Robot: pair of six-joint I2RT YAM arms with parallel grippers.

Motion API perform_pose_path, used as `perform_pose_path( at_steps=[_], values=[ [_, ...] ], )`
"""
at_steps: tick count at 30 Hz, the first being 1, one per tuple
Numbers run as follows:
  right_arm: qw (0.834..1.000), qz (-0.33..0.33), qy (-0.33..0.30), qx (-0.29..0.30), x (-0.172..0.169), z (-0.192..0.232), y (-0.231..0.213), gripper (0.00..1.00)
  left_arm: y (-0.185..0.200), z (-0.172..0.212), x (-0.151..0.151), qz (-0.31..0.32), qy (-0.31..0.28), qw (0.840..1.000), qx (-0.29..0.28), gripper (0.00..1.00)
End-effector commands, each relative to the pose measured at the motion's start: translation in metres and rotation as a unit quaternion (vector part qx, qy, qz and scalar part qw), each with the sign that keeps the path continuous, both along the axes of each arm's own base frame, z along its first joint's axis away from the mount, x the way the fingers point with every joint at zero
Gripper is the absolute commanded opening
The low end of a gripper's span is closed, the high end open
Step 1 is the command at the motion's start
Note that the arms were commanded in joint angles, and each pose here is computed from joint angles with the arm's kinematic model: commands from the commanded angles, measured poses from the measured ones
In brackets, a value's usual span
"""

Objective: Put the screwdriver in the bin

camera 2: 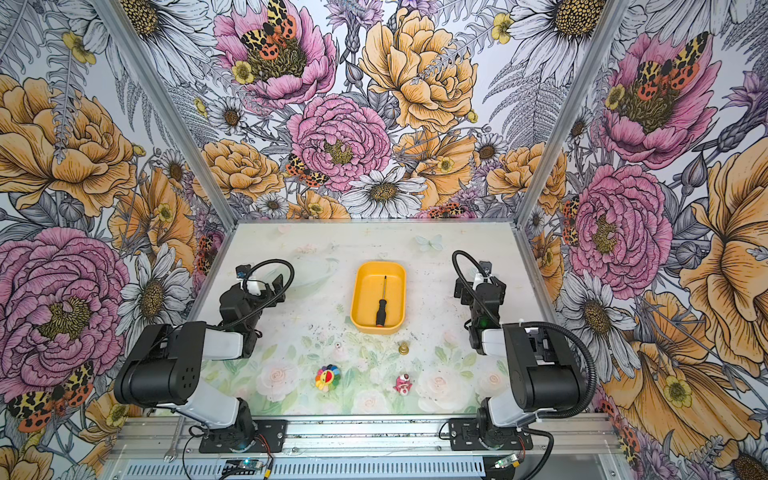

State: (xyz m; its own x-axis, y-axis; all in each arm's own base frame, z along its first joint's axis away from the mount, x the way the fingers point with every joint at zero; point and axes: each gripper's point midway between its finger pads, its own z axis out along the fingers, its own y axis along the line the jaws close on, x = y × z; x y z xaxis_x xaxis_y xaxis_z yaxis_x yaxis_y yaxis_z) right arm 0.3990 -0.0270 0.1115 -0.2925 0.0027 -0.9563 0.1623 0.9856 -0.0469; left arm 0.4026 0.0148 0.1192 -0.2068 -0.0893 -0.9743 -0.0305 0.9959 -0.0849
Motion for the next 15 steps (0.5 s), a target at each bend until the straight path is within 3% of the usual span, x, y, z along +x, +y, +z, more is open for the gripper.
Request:
perform_pose_path(
  at_steps=[1,15],
  values=[
    [1.000,0.001,-0.010,0.001,0.0022,0.0021,-0.0008,1.00,-0.0001,0.0100,0.0036,0.003,-0.013,1.000,0.010,0.99],
    [1.000,0.001,-0.008,0.001,0.0018,0.0011,-0.0008,0.99,-0.0006,0.0106,0.0042,0.002,-0.013,1.000,0.011,0.99]
  ],
)
